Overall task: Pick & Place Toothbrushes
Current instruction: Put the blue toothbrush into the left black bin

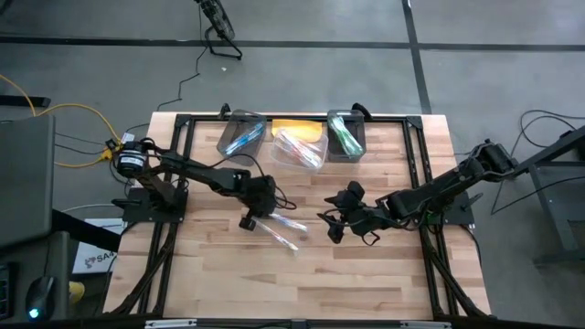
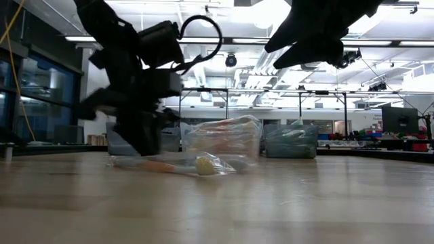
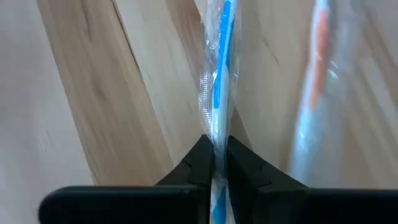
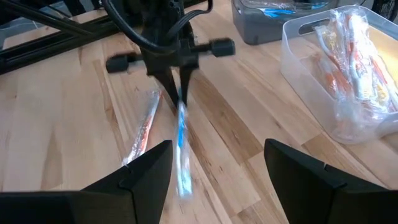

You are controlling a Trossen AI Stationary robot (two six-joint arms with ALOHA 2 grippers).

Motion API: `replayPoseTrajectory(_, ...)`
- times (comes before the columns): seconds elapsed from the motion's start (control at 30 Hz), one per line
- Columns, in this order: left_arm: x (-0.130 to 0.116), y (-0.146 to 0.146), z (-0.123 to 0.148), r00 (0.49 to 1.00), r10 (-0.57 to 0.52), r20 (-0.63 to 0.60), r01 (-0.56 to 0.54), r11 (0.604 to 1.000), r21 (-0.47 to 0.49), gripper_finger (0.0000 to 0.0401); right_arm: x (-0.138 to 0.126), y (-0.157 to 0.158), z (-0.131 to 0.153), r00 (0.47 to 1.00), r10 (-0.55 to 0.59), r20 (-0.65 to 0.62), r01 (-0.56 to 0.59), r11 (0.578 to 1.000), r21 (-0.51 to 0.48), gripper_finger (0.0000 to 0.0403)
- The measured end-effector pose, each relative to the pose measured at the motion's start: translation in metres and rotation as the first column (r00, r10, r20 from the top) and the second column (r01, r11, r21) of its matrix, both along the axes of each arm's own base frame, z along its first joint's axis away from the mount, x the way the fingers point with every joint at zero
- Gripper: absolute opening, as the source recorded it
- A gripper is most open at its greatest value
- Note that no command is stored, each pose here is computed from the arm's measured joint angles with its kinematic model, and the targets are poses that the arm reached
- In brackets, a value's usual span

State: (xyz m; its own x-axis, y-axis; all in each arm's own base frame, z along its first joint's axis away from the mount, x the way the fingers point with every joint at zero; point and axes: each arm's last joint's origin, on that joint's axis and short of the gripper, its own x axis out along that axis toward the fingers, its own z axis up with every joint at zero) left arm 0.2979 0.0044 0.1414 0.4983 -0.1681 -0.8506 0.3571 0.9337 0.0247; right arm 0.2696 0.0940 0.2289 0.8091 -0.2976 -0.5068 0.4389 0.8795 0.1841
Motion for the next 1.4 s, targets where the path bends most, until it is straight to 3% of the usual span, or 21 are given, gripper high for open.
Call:
replayPoseTrajectory(0.17,-0.012,0.000,0.027,0.995,0.068,-0.078,-0.069,0.998,-0.008,0.0011,0.000,0.000,0.000,1.000,0.000,-0.002,0.000,1.000,-0.001,0.0247)
replayPoseTrajectory(0.27,-0.026,0.002,0.045,0.984,0.155,-0.092,-0.151,0.987,0.052,0.0011,0.000,0.000,0.000,1.000,0.001,-0.002,-0.001,1.000,-0.002,0.0247)
replayPoseTrajectory(0.37,-0.042,0.005,0.068,0.968,0.245,-0.047,-0.238,0.965,0.112,0.0011,0.000,0.000,0.000,1.000,0.001,-0.004,-0.001,1.000,-0.004,0.0247)
replayPoseTrajectory(0.47,-0.059,0.008,0.091,0.933,0.356,0.042,-0.358,0.918,0.169,0.0011,0.000,0.000,0.000,1.000,0.002,-0.003,-0.002,1.000,-0.004,0.0247)
replayPoseTrajectory(0.57,-0.074,0.014,0.111,0.857,0.488,0.164,-0.514,0.831,0.211,0.0011,0.000,0.000,0.000,1.000,0.002,-0.002,-0.002,1.000,-0.003,0.0247)
replayPoseTrajectory(0.7,-0.088,0.032,0.125,0.704,0.655,0.275,-0.709,0.676,0.203,0.0011,0.000,0.000,0.000,1.000,0.001,-0.001,-0.001,1.000,-0.004,0.0247)
replayPoseTrajectory(0.83,-0.098,0.059,0.129,0.550,0.776,0.309,-0.835,0.522,0.174,0.0011,0.000,0.000,0.000,1.000,0.000,0.001,0.000,1.000,-0.005,0.0247)
replayPoseTrajectory(0.93,-0.104,0.081,0.126,0.474,0.834,0.282,-0.881,0.445,0.162,0.0011,0.000,0.000,0.000,1.000,0.000,0.004,0.000,1.000,-0.004,0.0247)
replayPoseTrajectory(1.1,-0.111,0.113,0.115,0.421,0.890,0.174,-0.906,0.408,0.111,0.0013,0.000,0.000,0.001,1.000,0.000,0.006,0.000,1.000,-0.004,0.0247)
replayPoseTrajectory(1.4,-0.113,0.155,0.086,0.382,0.922,0.060,-0.917,0.370,0.151,0.0023,0.000,0.000,0.001,1.000,0.001,0.005,-0.001,1.000,-0.006,0.0247)
